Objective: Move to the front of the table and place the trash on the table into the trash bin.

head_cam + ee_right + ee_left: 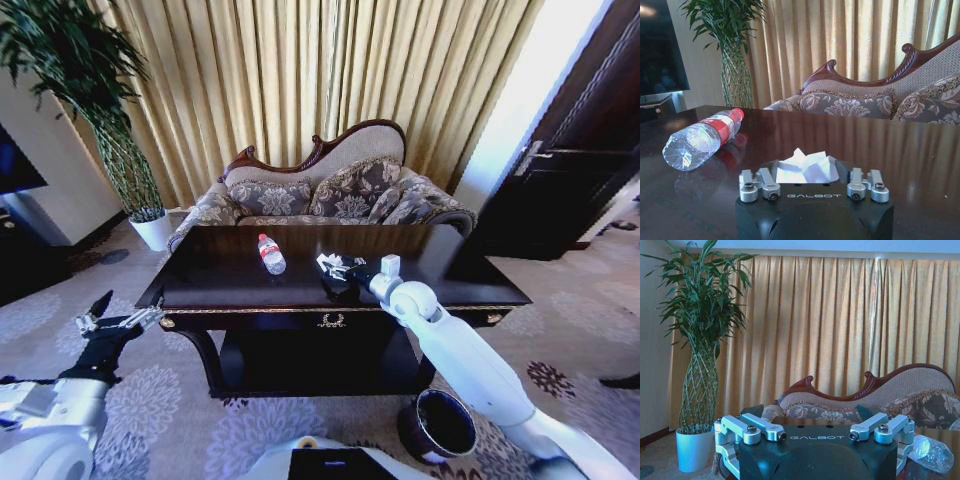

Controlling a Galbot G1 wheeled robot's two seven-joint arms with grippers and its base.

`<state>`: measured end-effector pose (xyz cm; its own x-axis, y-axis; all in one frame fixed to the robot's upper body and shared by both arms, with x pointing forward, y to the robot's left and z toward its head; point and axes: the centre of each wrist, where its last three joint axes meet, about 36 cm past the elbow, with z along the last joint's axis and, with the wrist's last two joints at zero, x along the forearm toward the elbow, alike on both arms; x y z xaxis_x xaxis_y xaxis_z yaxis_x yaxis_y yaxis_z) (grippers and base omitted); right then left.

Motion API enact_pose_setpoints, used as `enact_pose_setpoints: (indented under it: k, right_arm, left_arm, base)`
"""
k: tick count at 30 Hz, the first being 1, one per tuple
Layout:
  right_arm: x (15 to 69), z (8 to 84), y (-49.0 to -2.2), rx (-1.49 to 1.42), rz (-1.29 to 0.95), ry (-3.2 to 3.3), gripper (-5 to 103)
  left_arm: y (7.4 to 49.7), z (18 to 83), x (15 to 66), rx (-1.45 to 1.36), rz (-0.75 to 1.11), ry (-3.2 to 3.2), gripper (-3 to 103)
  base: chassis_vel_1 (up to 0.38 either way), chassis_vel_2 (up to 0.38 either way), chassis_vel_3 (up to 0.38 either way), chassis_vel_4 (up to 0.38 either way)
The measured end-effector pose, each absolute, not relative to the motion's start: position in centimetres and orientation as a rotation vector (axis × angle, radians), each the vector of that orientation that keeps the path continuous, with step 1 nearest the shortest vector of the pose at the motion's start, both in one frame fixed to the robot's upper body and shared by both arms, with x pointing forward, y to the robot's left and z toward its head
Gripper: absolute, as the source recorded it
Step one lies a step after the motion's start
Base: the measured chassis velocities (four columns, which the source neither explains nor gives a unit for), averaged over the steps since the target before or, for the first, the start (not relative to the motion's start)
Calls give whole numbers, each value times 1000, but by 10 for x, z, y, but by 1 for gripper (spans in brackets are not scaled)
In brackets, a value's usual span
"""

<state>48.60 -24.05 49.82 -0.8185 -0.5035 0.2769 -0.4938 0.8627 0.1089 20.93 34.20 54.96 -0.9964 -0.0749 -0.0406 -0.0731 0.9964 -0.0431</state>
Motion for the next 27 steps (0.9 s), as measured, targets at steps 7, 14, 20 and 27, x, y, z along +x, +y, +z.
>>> enact_pose_setpoints:
  k: [7,14,20,27]
  right_arm:
    - [483,497,-242,749,-54,-2741,36]
    - [480,496,-247,733,-59,-2749,9]
    - [476,496,-252,720,-63,-2757,1]
    - [473,500,-257,708,-64,-2772,0]
  left_arm:
    - [343,550,209,-125,-54,3097,100]
    - [345,551,208,-137,-44,3094,100]
    - [345,551,208,-137,-44,3091,100]
    - [346,551,207,-137,-39,3087,100]
  base:
    - [0,0,0,0]
    - [0,0,0,0]
    - [0,0,0,0]
    - [0,0,0,0]
